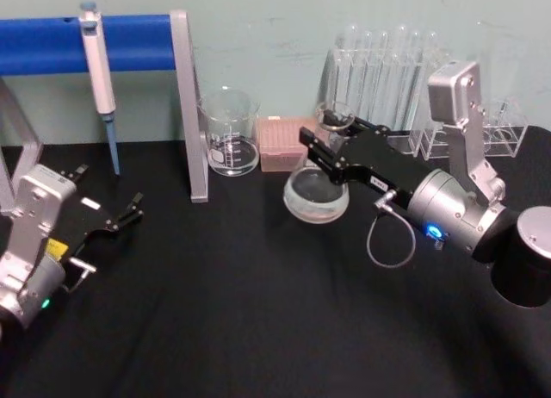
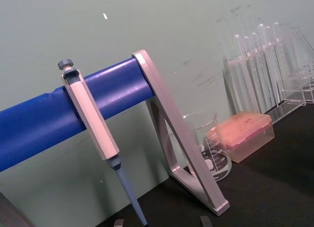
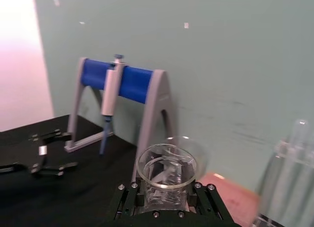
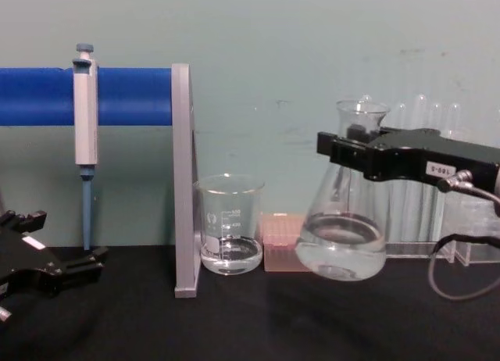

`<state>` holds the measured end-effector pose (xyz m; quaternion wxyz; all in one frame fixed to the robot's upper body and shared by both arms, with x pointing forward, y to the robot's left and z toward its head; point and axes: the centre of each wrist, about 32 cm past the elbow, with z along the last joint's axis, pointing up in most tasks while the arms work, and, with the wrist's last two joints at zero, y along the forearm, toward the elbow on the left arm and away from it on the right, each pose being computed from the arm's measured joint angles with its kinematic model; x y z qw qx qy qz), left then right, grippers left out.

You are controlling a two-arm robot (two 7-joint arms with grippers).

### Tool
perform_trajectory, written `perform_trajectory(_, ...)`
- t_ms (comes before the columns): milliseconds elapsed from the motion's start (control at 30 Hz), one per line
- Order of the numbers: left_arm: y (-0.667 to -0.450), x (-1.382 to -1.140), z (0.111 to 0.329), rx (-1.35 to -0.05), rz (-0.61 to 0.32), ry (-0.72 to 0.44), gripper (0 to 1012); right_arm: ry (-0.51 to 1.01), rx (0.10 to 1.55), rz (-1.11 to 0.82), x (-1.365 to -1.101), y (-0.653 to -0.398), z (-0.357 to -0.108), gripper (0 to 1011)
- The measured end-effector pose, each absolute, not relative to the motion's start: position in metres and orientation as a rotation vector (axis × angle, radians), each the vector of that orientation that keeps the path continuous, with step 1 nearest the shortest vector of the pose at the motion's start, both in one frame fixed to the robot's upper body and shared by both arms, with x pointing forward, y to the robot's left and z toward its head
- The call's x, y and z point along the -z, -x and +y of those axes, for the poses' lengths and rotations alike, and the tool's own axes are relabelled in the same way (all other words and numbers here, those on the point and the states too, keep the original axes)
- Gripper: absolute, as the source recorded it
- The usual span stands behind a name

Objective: Grasp the erlenmeyer flask with one hand, shake it three times, then place it back.

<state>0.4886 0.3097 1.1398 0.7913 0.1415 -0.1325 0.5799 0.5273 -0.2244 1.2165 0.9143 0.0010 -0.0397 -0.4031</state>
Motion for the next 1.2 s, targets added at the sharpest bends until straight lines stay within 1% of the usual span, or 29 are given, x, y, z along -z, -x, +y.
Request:
perform_trajectory(467,-0.489,-1.14,0.31,-1.248,-0.285,-0.304,1001,0.008,0.704,-0.088,-1.216,-0.526,-0.226,456)
perform_trajectory(800,-0.489,-1.14,0.31,-1.248,-0.285,-0.305,1001,0.019,0.689,-0.08,-1.21,-0.53,-0.223,456)
perform_trajectory(1200,-0.489,-1.14,0.31,-1.248,-0.285,-0.305,1001,0.047,0.661,-0.052,-1.194,-0.54,-0.217,456)
